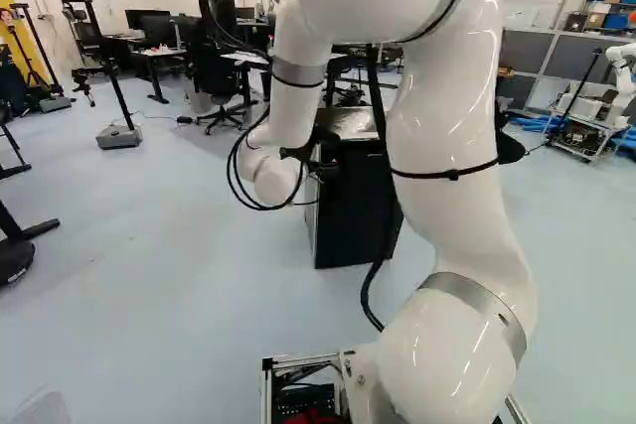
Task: Grab a drink from the fridge
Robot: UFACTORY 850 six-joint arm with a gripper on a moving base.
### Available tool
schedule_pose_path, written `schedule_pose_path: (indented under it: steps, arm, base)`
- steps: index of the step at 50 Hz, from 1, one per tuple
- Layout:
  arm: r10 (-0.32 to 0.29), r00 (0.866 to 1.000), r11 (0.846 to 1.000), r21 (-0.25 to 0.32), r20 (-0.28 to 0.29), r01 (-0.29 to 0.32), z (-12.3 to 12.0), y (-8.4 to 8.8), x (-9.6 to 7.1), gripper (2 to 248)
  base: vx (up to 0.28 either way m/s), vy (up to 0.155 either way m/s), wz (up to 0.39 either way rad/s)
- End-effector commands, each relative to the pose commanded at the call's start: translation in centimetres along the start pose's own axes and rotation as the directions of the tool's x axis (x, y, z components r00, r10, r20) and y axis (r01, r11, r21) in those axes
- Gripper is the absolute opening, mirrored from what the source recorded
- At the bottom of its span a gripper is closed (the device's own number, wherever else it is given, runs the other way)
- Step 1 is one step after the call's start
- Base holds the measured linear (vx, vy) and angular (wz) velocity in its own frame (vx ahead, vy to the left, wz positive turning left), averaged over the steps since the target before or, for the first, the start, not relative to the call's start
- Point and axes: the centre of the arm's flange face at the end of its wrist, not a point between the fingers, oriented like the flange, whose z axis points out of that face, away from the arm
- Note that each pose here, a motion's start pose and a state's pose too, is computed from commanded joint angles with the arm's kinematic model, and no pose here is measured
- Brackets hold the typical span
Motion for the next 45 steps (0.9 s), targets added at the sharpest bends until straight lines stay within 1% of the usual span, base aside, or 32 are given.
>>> schedule_pose_path:
  steps: [15,30,39,45]
  arm:
    - [0.007,0.999,0.998,-0.069,-0.054,-0.011,1.7,-0.6,-1.4,247]
    - [0.009,0.995,0.99,-0.138,-0.104,-0.023,3.3,-1.1,-2.9,247]
    - [0.008,0.993,0.985,-0.173,-0.122,-0.029,4.2,-1.5,-3.9,247]
    - [0.019,0.991,0.982,-0.185,-0.129,-0.043,4.6,-1.8,-4.0,247]
  base:
    - [0.0,0.0,0.0]
    - [0.0,0.0,0.0]
    - [0.0,0.0,0.0]
    - [0.0,0.0,0.0]
